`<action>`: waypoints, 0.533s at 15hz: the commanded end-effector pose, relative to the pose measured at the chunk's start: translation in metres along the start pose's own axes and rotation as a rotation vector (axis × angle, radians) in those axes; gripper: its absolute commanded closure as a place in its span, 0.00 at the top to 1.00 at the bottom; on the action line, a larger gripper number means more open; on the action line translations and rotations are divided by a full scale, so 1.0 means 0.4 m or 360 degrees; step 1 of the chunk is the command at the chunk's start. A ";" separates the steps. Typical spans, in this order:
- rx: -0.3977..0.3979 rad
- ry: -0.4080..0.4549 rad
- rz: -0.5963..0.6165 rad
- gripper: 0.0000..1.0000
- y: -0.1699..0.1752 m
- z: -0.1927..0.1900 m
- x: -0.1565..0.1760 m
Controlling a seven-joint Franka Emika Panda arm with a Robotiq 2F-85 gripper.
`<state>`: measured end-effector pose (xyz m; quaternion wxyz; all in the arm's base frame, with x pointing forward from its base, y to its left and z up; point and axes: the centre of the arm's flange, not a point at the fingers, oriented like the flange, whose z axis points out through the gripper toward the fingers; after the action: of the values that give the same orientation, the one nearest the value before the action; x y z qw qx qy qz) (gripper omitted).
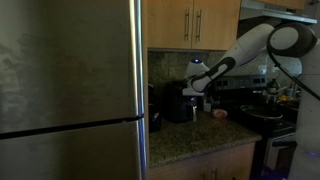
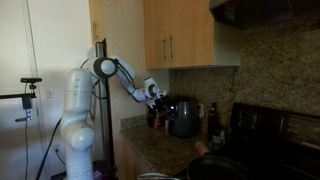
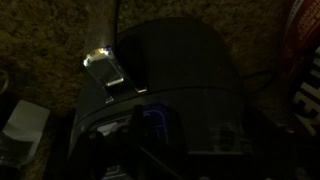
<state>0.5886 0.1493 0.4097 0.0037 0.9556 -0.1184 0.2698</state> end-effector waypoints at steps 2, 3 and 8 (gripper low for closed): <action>0.0032 0.0067 -0.0002 1.00 -0.013 0.016 0.015; 0.0029 0.0086 -0.0018 1.00 -0.015 0.007 0.014; 0.0165 -0.0107 -0.0033 1.00 -0.046 -0.077 -0.014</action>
<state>0.5862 0.1563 0.4118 -0.0039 0.9551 -0.1203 0.2708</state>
